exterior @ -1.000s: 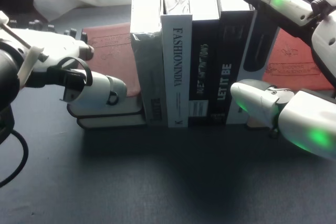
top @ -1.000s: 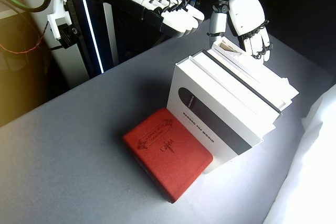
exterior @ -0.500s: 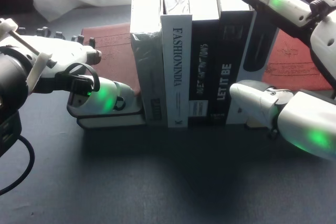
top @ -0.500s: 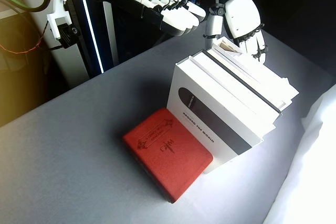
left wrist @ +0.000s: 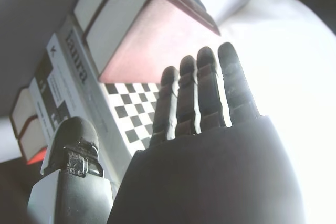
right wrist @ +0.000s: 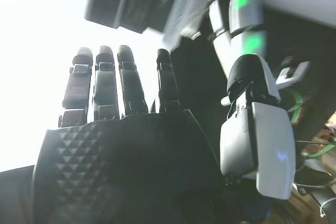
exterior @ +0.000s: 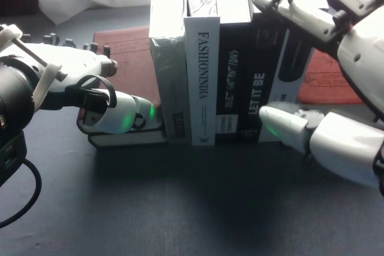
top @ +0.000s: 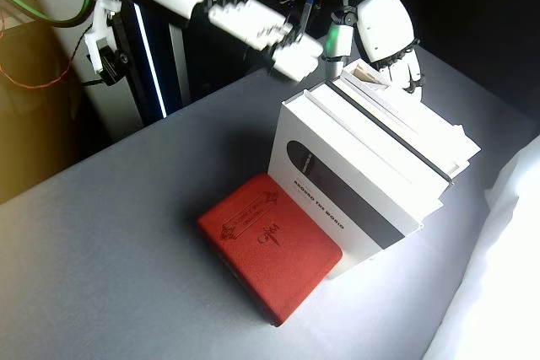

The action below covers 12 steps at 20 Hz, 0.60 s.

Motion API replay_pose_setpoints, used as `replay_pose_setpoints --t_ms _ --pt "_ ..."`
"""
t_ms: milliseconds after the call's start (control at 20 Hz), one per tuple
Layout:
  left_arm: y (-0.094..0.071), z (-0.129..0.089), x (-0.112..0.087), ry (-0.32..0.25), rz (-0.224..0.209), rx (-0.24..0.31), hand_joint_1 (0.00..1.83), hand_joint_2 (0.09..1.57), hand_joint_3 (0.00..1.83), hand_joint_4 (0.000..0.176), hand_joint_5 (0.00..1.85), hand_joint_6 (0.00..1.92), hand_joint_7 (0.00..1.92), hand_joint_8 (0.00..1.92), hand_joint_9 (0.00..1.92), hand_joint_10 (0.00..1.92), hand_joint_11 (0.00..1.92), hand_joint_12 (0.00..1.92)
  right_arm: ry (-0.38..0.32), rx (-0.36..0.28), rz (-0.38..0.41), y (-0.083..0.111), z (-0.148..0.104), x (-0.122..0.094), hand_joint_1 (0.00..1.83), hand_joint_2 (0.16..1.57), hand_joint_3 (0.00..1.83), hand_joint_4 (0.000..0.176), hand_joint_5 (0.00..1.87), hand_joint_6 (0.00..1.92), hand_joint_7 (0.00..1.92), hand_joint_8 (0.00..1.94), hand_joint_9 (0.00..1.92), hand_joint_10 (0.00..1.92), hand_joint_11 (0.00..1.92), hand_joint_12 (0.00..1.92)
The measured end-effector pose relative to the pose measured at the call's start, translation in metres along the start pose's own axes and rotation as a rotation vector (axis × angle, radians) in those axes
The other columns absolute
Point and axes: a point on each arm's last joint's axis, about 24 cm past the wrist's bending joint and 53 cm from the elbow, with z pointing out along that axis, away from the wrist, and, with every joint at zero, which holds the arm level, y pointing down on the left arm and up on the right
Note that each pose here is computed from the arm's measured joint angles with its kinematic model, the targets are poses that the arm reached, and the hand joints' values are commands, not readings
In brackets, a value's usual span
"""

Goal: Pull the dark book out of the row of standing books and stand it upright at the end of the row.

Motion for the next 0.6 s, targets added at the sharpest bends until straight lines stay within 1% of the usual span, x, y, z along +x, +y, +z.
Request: replay_pose_setpoints --t_ms 100,150,200,250,300,350,400,500,550,600 --pt "0.000 0.000 0.000 0.000 0.001 0.000 0.00 1.23 0.00 0.000 0.14 0.00 0.17 0.01 0.15 0.01 0.00 0.25 0.028 0.018 0.006 -0.004 0.000 0.007 0.00 1.16 0.00 0.000 0.02 0.00 0.00 0.00 0.00 0.00 0.00 0.00" --pt "0.000 0.000 0.000 0.000 0.000 0.000 0.00 1.23 0.00 0.000 0.16 0.01 0.18 0.01 0.16 0.01 0.00 0.28 0.022 0.020 0.005 -0.004 0.000 0.005 0.00 1.16 0.00 0.000 0.00 0.00 0.00 0.00 0.00 0.00 0.00 0.00" --pt "0.000 0.000 0.000 0.000 -0.002 0.000 0.00 1.22 0.00 0.000 0.14 0.00 0.16 0.00 0.14 0.00 0.00 0.24 -0.002 0.019 0.018 -0.002 0.003 -0.003 0.00 1.16 0.00 0.000 0.00 0.00 0.00 0.00 0.00 0.00 0.00 0.00" --pt "-0.001 0.000 0.001 0.001 -0.002 0.003 0.00 1.22 0.00 0.000 0.16 0.01 0.19 0.01 0.16 0.01 0.00 0.27 -0.032 0.015 0.030 0.001 0.008 -0.011 0.00 1.16 0.00 0.000 0.01 0.00 0.00 0.00 0.00 0.00 0.00 0.00" --pt "-0.001 0.000 0.001 0.002 -0.003 0.004 0.00 1.22 0.00 0.000 0.16 0.00 0.18 0.00 0.15 0.00 0.00 0.25 -0.035 0.013 0.028 0.002 0.010 -0.012 0.00 1.16 0.00 0.000 0.02 0.01 0.00 0.00 0.00 0.00 0.00 0.00" --pt "-0.001 -0.001 0.001 0.001 -0.003 0.003 0.00 1.23 0.00 0.000 0.13 0.00 0.15 0.00 0.11 0.00 0.00 0.15 -0.032 0.012 0.027 0.002 0.015 -0.009 0.00 1.16 0.00 0.000 0.02 0.01 0.00 0.00 0.00 0.00 0.00 0.00" --pt "-0.001 -0.001 0.000 0.000 -0.004 0.002 0.00 1.22 0.00 0.000 0.12 0.00 0.15 0.01 0.12 0.01 0.00 0.13 -0.012 0.013 0.030 0.002 0.020 -0.001 0.00 1.16 0.00 0.000 0.00 0.00 0.00 0.00 0.00 0.00 0.00 0.00" --pt "-0.001 -0.001 -0.001 -0.003 -0.004 0.001 0.00 1.22 0.00 0.000 0.11 0.00 0.14 0.00 0.13 0.00 0.00 0.19 0.024 0.015 0.000 -0.001 0.024 0.013 0.00 1.16 0.00 0.000 0.01 0.00 0.00 0.00 0.00 0.00 0.00 0.00" --pt "-0.001 -0.001 -0.001 -0.003 -0.004 0.001 0.00 1.22 0.00 0.000 0.11 0.00 0.13 0.00 0.10 0.00 0.00 0.14 0.041 0.026 -0.002 -0.005 0.026 0.017 0.00 1.16 0.00 0.000 0.02 0.01 0.00 0.00 0.00 0.00 0.00 0.00" --pt "-0.001 -0.001 0.000 -0.002 -0.004 0.002 0.00 1.23 0.00 0.000 0.12 0.00 0.14 0.00 0.12 0.00 0.00 0.16 0.056 0.043 -0.012 -0.010 0.027 0.020 0.00 1.16 0.00 0.000 0.02 0.01 0.01 0.00 0.00 0.00 0.00 0.00"
